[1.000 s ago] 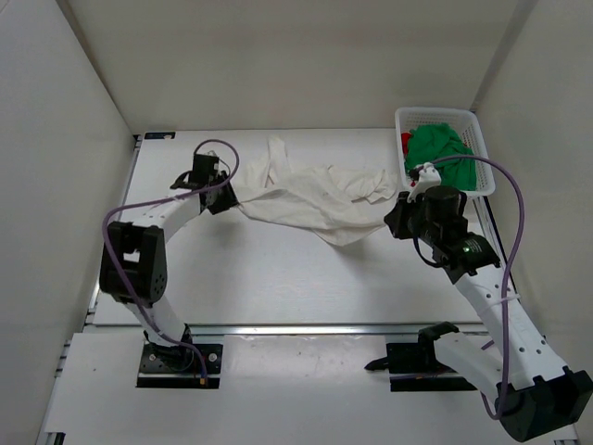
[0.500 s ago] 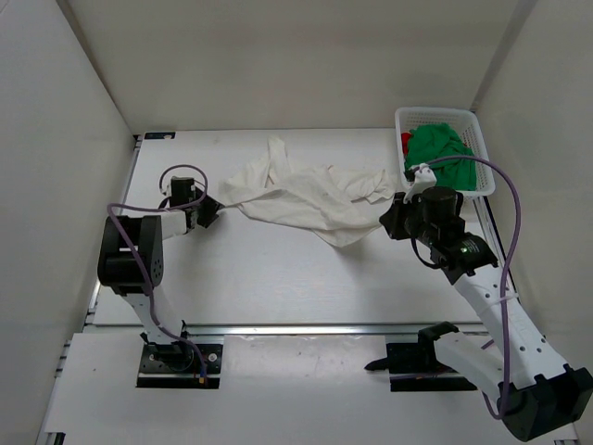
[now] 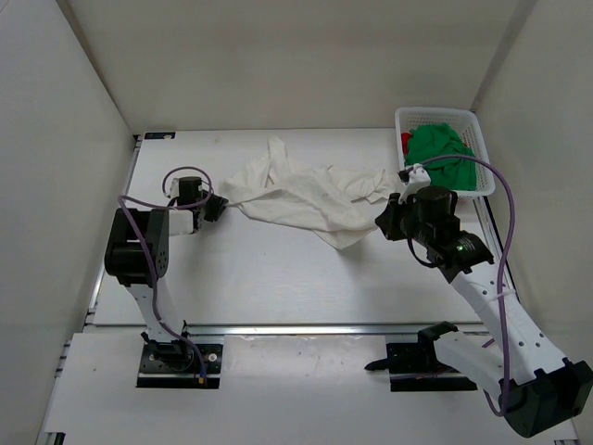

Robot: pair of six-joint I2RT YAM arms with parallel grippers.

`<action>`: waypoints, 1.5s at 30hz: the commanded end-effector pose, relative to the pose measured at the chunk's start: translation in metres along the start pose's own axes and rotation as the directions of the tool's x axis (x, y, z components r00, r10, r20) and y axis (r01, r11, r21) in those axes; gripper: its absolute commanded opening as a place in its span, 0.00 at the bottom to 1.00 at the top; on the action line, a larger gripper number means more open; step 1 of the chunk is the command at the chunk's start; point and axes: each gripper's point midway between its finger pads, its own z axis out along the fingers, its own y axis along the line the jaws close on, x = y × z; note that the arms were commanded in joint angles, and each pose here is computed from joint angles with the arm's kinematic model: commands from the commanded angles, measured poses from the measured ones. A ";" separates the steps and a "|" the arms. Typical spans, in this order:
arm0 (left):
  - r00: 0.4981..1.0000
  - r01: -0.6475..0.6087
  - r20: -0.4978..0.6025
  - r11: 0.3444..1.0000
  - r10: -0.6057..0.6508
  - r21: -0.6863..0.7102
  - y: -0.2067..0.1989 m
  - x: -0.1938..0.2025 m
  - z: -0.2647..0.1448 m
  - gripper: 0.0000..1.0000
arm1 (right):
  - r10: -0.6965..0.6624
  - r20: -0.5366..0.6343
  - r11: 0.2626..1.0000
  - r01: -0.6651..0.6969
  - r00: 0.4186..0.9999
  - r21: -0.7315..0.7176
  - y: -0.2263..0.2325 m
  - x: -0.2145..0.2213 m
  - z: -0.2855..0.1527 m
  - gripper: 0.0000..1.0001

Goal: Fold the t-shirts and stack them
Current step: Flatten out the tshirt

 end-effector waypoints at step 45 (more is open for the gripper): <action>0.755 -0.600 0.570 0.693 0.325 0.399 -0.266 -0.163 -0.417 0.00 | -0.123 0.618 0.982 0.005 0.776 0.190 0.065 -0.296 -0.228 0.00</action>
